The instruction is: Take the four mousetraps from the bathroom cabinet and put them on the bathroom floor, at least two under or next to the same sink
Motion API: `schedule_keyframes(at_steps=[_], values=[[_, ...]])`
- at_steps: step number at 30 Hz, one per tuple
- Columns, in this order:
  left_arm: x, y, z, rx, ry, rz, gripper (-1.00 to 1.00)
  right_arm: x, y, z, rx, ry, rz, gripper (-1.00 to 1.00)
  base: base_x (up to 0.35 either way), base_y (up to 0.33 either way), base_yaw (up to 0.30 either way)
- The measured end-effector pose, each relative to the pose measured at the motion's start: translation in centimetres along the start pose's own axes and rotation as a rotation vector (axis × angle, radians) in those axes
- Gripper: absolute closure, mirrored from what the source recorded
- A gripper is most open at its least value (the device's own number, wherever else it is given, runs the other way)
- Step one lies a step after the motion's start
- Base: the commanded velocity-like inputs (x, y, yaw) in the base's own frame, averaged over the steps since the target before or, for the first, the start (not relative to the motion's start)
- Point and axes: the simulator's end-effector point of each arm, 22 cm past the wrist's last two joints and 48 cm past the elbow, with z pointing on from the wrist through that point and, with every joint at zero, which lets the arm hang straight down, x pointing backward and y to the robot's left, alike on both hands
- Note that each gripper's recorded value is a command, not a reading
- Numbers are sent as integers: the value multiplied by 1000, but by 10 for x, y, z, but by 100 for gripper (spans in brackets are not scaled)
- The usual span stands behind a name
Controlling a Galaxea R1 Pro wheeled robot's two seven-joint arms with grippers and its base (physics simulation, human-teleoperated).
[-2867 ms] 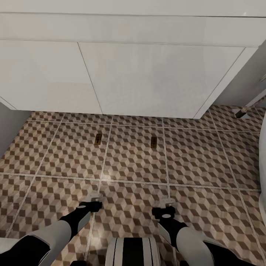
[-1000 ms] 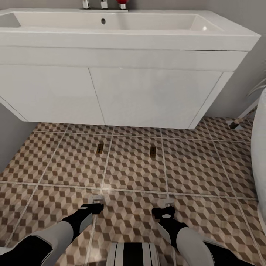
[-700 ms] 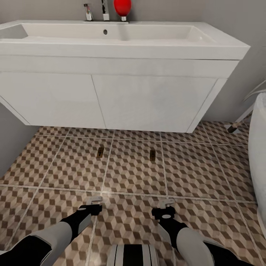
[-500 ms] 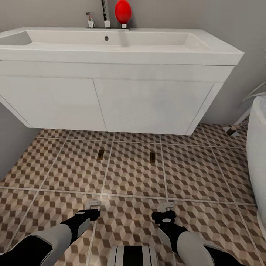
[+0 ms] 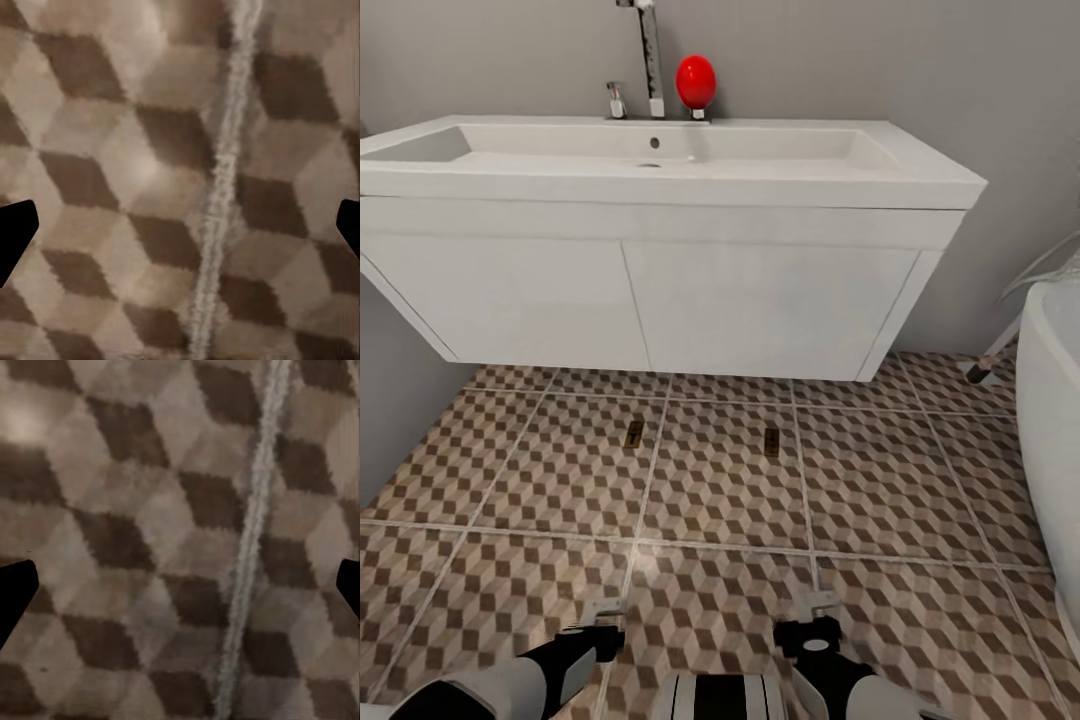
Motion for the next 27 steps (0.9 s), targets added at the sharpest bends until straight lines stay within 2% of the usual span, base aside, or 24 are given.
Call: schedule_keyframes(at_steps=[6, 17, 27], values=[[20, 1, -6, -1, 15, 1, -100, 32, 2, -10, -6, 34, -10, -100, 0, 0, 0], [69, 2, -18, 0, 57, 6, -100, 104, 3, -32, -19, 105, -64, -100, 0, 0, 0], [92, 7, -27, -5, 67, 6, -100, 131, 4, -47, -22, 123, -74, -100, 0, 0, 0]])
